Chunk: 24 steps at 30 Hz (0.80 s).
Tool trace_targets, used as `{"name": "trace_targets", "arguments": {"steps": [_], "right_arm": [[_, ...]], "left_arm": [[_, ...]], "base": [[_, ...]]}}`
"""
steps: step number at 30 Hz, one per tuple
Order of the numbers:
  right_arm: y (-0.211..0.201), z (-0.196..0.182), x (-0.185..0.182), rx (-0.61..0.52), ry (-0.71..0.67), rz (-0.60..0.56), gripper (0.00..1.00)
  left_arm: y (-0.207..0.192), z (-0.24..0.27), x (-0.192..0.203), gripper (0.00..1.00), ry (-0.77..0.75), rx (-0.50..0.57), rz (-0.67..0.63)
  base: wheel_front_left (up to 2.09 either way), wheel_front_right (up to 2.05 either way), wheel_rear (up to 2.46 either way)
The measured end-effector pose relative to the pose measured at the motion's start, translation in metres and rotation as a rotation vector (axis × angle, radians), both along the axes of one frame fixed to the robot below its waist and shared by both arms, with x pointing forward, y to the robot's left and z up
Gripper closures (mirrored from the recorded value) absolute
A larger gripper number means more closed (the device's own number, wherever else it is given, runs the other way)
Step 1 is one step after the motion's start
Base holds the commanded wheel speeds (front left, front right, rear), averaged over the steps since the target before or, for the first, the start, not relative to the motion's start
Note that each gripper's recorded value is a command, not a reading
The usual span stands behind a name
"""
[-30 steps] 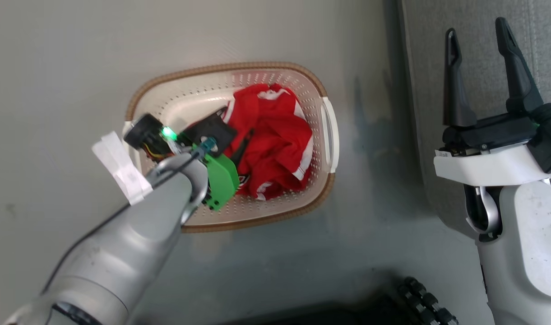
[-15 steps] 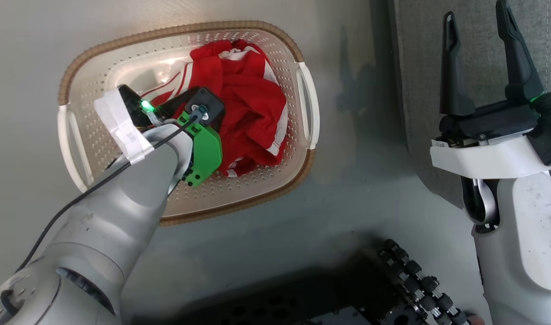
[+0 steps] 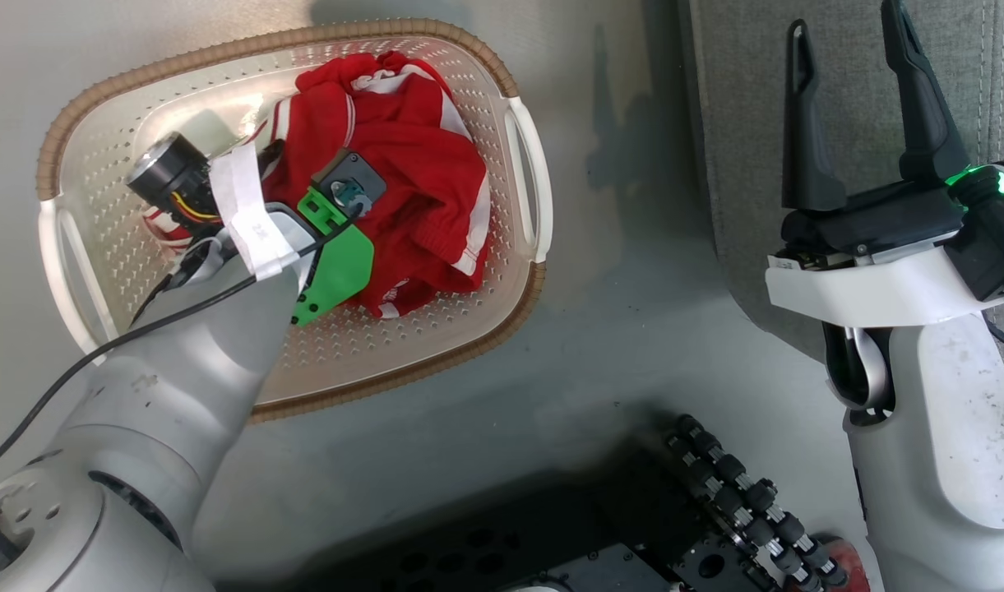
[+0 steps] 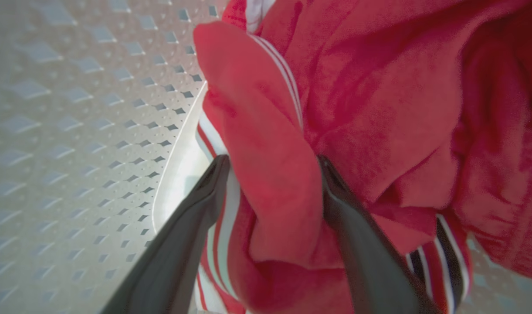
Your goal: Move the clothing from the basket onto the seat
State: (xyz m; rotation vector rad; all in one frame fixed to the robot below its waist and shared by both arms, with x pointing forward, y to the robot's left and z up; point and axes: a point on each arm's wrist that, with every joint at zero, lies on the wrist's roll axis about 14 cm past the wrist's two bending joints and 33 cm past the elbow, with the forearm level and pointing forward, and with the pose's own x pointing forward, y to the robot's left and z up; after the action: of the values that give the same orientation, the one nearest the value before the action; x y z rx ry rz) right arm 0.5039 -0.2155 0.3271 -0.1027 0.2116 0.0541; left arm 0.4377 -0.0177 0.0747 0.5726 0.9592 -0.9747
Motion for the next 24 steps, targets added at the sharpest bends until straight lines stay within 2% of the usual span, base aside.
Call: {"name": "trace_targets", "arguments": {"steps": [5,6,7,8,17,24], "right_arm": [[-0.001,-0.002,-0.002,0.002,0.009,-0.005,0.0],[-0.001,-0.002,-0.003,0.002,0.01,-0.006,0.0],[-0.001,-0.002,-0.003,0.002,0.011,-0.007,0.0],[-0.001,-0.003,-0.003,0.001,0.012,-0.008,0.0],[-0.005,0.003,-0.002,0.004,0.001,-0.024,0.0],[-0.003,0.027,-0.003,0.013,-0.042,-0.025,0.0]], "left_arm": [[0.011,-0.01,0.002,0.0,0.001,0.059,-0.008],[0.012,-0.011,0.002,0.06,0.003,0.063,-0.007],[0.012,-0.012,0.002,0.64,0.006,0.058,0.001],[0.009,-0.011,0.004,1.0,0.005,0.036,0.017],[-0.009,0.009,0.014,1.0,0.009,-0.114,0.122],[-0.009,0.041,0.011,1.0,-0.001,-0.207,0.246]], "base": [[0.0,0.0,0.0],[0.0,0.0,0.0],[0.0,0.0,0.0],[0.0,0.0,0.0],[0.0,0.0,0.0],[0.0,0.0,0.0]]}}
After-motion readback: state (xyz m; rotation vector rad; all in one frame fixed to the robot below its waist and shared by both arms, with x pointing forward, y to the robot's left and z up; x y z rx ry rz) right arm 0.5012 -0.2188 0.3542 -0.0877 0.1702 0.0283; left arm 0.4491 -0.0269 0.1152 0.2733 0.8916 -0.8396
